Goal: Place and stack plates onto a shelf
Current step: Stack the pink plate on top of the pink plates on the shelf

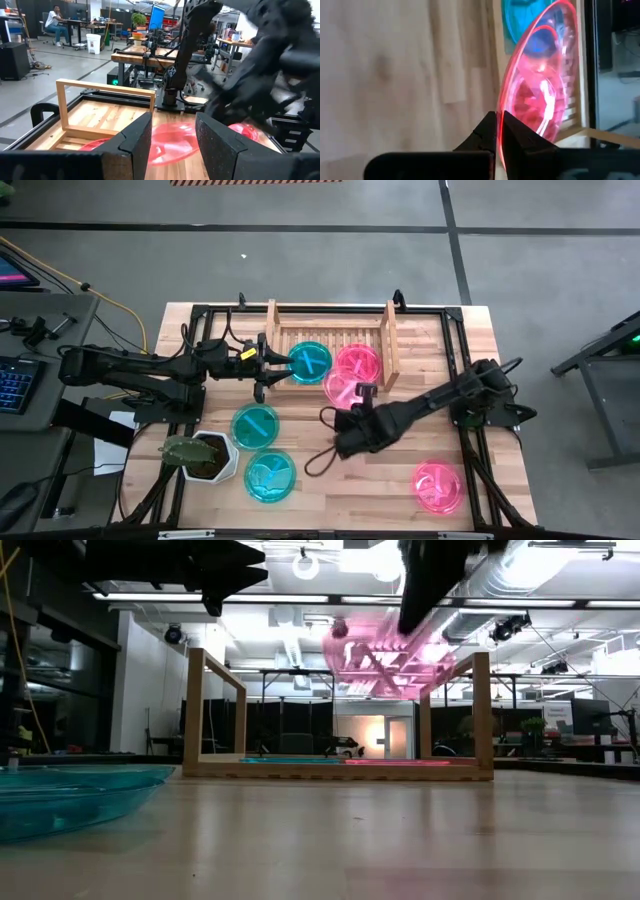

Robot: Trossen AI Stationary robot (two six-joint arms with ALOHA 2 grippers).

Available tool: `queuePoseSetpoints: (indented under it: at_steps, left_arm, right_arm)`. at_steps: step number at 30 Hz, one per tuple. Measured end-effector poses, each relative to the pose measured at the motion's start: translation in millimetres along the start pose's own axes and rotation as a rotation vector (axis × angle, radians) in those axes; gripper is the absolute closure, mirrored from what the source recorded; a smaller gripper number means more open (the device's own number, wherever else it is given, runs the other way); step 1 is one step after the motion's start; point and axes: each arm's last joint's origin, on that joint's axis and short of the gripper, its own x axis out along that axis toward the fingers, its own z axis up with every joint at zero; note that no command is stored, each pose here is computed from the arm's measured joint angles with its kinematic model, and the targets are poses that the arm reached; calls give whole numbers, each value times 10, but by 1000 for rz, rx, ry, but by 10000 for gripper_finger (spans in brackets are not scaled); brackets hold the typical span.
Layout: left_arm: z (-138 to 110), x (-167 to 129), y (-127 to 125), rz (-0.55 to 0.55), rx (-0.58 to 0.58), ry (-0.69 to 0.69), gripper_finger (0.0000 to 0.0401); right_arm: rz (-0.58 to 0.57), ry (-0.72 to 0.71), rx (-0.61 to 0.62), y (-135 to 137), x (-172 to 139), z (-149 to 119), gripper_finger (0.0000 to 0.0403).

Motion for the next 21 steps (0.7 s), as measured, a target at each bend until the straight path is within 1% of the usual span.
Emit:
queuePoseSetpoints:
  at_steps: [3,6,9,11,15,21]
  left_arm:
    - [0,0,0,0,1,0,261]
    - [0,0,0,0,1,0,261]
    - [0,0,0,0,1,0,261]
    - [0,0,0,0,1,0,261]
    - [0,0,0,0,1,0,261]
    - [1,0,1,3,2,-1,261]
  right_arm:
    - [-27,45,-27,-66,330,-56,403]
    - [-54,116,-52,-147,639,-172,403]
    - [-115,161,-77,-226,891,-296,403]
    - [-134,180,-85,-274,1023,-356,403]
    - [-130,199,-90,-334,1215,-440,403]
    - [-124,164,-85,-382,1314,-419,403]
